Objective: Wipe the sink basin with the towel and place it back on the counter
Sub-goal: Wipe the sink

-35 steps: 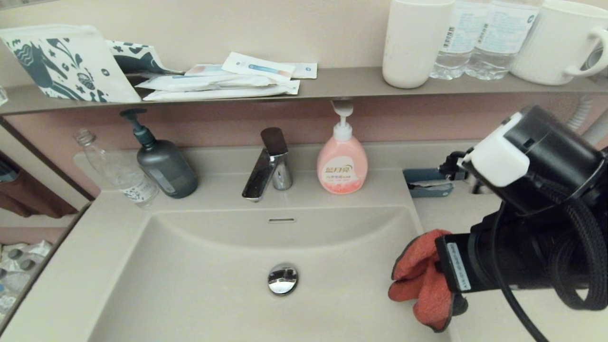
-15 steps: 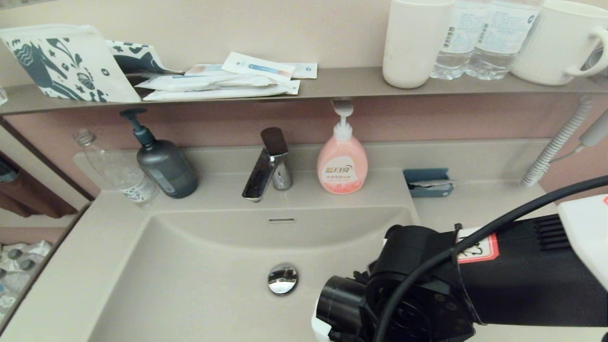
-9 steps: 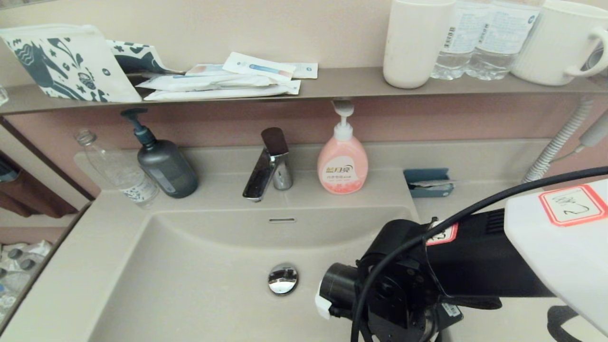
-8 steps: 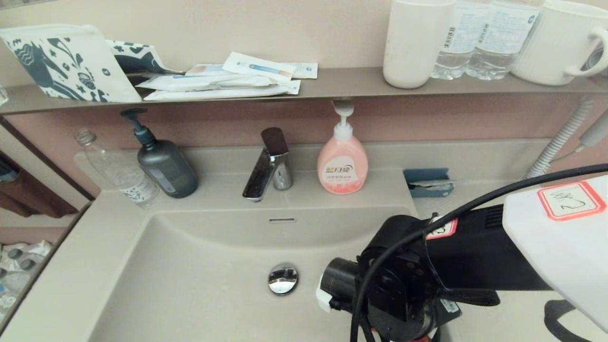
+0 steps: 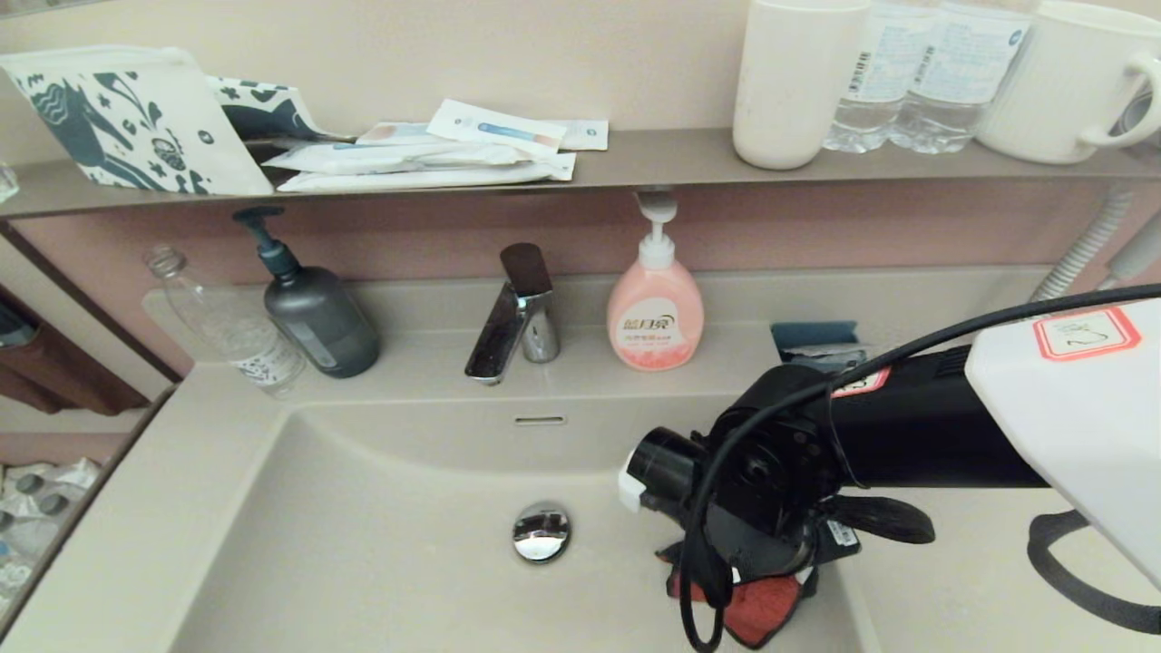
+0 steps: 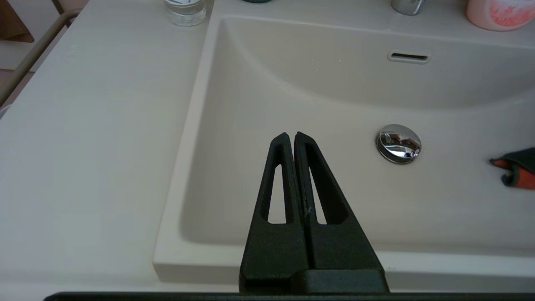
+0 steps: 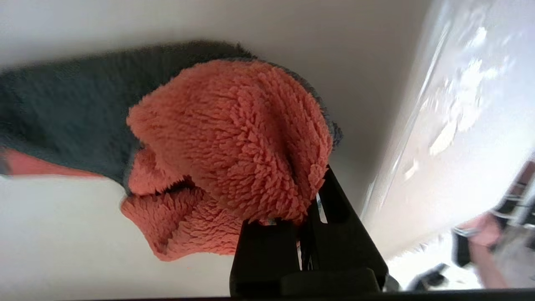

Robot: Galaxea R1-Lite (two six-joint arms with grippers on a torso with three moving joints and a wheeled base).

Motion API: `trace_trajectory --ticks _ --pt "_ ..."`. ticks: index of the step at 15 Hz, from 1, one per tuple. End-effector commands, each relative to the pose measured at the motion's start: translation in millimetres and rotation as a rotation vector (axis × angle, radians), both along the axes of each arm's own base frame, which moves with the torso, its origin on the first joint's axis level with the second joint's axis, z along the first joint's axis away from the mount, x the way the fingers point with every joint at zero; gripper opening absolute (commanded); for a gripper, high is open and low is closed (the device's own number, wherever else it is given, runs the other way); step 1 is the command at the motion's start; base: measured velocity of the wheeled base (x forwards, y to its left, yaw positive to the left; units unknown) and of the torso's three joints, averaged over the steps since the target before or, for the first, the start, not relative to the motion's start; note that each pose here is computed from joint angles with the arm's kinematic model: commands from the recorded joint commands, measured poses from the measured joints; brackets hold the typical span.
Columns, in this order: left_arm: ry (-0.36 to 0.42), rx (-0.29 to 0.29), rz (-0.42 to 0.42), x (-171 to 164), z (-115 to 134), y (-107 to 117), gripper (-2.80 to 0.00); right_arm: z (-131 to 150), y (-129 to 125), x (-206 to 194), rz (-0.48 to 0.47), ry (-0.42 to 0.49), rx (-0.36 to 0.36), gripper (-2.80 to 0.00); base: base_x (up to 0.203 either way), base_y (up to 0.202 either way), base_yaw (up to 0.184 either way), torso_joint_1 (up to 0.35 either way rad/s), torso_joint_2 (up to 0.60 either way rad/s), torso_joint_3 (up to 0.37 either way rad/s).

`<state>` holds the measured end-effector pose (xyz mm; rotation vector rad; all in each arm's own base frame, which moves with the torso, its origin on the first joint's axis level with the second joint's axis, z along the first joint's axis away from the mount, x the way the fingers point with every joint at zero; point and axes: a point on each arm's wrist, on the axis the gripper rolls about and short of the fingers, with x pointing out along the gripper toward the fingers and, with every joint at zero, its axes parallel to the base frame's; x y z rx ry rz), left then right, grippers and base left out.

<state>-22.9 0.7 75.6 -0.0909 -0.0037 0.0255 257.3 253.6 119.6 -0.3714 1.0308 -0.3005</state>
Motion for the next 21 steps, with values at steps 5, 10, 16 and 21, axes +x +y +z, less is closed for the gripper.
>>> trace_trajectory --ticks 5,10,16,21 --pt "0.001 -0.001 0.000 0.1 0.1 0.0 -2.80 4.0 -15.8 33.3 -0.076 -0.103 0.073 -2.80 0.000 0.000 0.000 0.000 0.00 0.000" --pt "0.001 -0.001 0.000 0.1 0.1 0.0 -2.80 28.7 -21.3 63.0 -0.136 -0.235 0.183 -2.80 0.000 0.000 0.000 0.000 0.00 0.000" --pt "0.000 -0.001 0.000 0.0 0.4 0.0 -2.80 76.7 -37.1 44.7 -0.135 -0.292 0.233 -2.80 0.000 0.000 0.000 0.000 0.00 0.000" --pt "0.001 0.000 0.000 0.1 0.1 0.0 -2.80 144.4 -91.8 -8.4 -0.169 -0.355 0.279 -2.80 0.000 0.000 0.000 0.000 0.00 0.000"
